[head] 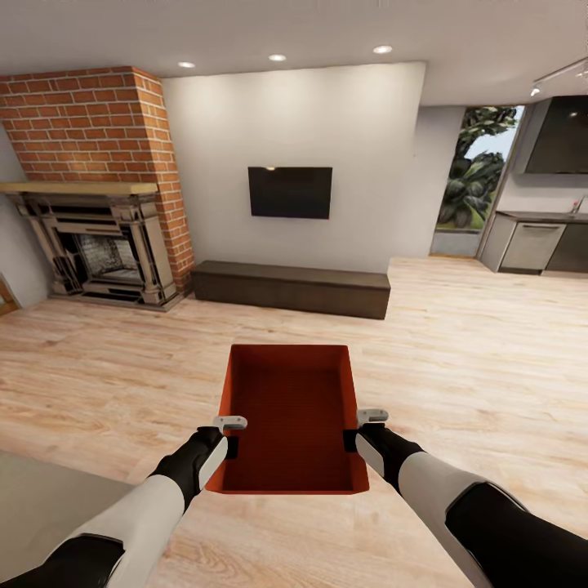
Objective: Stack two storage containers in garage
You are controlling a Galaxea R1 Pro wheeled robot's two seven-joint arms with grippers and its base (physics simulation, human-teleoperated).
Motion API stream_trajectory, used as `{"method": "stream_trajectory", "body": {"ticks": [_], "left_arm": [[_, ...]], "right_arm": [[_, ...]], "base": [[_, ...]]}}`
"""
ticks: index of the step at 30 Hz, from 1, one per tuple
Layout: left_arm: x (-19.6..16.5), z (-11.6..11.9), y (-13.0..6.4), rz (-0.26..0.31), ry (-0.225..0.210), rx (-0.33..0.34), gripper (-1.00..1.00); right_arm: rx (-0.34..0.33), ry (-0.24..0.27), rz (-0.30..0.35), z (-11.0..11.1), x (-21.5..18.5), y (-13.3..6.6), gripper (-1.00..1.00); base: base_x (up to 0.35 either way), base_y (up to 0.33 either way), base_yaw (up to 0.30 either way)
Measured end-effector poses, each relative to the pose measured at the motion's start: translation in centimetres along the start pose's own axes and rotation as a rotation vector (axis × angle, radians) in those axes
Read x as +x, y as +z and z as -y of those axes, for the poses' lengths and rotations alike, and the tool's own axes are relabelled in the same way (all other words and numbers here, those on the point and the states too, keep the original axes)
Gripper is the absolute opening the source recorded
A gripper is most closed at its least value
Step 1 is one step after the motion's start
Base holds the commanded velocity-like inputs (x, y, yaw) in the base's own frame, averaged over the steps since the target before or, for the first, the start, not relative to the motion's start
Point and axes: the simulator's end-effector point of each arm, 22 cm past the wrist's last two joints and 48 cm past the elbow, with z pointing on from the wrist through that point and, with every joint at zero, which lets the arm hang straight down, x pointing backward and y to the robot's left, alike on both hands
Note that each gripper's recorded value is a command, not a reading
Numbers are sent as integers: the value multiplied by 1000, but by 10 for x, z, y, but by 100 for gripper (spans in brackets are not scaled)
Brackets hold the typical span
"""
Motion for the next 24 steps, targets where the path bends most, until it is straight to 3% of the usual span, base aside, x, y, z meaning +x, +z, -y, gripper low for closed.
{"method": "stream_trajectory", "body": {"ticks": [24], "left_arm": [[-16, -1, -16, 38, -4, 1, -100]], "right_arm": [[1, 2, 38, 2, -18, -16, -100]], "base": [[0, 0, 0]]}}
